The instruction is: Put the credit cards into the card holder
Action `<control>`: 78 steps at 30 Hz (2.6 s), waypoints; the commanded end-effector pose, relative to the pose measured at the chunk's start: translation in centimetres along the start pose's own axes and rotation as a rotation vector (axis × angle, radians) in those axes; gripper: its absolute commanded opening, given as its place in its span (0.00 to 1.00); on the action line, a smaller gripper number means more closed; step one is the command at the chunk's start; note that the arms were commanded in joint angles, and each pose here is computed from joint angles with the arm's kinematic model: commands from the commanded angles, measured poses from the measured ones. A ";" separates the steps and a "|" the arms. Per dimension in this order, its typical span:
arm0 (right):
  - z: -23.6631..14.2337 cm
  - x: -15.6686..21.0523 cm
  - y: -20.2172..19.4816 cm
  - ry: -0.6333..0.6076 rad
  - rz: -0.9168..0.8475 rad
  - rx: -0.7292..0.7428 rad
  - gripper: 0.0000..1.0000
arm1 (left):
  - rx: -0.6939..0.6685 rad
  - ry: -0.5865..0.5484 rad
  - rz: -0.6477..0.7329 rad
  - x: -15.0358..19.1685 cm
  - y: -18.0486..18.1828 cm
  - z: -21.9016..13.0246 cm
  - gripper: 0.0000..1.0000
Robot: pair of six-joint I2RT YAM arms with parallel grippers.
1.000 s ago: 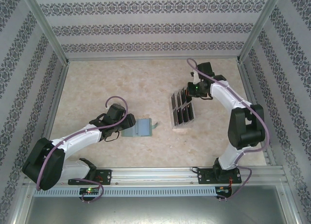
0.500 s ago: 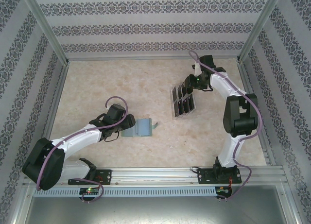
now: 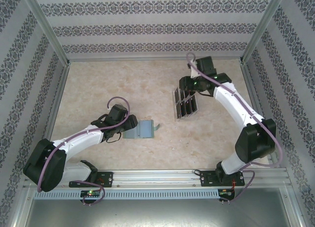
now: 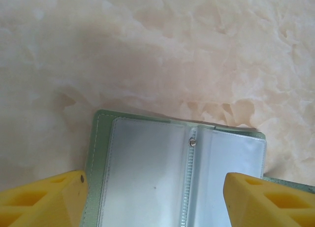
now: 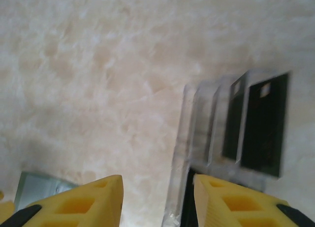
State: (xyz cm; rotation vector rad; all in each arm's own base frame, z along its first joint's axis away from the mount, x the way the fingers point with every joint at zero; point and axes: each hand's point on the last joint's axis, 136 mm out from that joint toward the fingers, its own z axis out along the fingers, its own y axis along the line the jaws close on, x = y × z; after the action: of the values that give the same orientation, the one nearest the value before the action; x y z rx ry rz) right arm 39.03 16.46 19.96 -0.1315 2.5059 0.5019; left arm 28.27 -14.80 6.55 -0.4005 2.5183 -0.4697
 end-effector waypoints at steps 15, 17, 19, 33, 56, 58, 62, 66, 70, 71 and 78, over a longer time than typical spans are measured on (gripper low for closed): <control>6.3 11.2 -1.4 0.255 -0.058 0.334 0.38 | 0.010 -0.004 0.015 -0.4 -0.4 -0.1 0.74; 6.6 11.1 -1.7 0.258 -0.064 0.359 0.38 | 0.012 -0.004 0.011 -0.4 -0.4 -0.1 0.74; 6.8 11.0 -1.9 0.258 -0.069 0.373 0.37 | 0.014 -0.003 0.008 -0.3 -0.4 0.0 0.74; 8.8 11.2 -2.4 0.306 -0.093 0.416 0.36 | 0.022 0.000 0.000 0.0 -0.3 0.3 0.74; 7.3 9.3 0.1 0.271 -0.059 0.286 0.00 | 0.027 0.003 0.001 0.0 -0.4 0.3 0.74; 6.6 8.6 0.7 0.249 -0.050 0.257 0.00 | 0.026 0.001 0.001 -0.1 -0.5 0.2 0.74; 4.7 6.8 2.2 0.191 -0.037 0.199 0.00 | 0.025 -0.001 0.003 -0.3 -0.6 0.1 0.74; 2.5 5.3 4.0 0.127 -0.014 0.117 0.00 | -0.002 -0.009 0.029 -0.7 -0.4 -0.3 0.74; 0.6 4.5 7.0 0.060 0.010 -0.030 0.00 | -0.070 -0.003 0.088 -1.1 0.4 -0.9 0.77; 0.0 4.4 8.1 0.036 0.021 -0.087 0.00 | -0.094 0.005 0.109 -1.1 0.7 -1.0 0.77; 0.8 7.2 13.7 -0.037 0.183 -0.452 0.00 | -0.223 0.063 0.221 -0.6 2.8 -1.0 0.78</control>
State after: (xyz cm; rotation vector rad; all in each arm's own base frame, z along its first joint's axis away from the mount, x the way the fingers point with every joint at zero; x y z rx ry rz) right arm 31.56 26.30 19.40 -0.1099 2.4224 0.8673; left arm 28.98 -13.81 7.78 -0.2616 2.5630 -0.2906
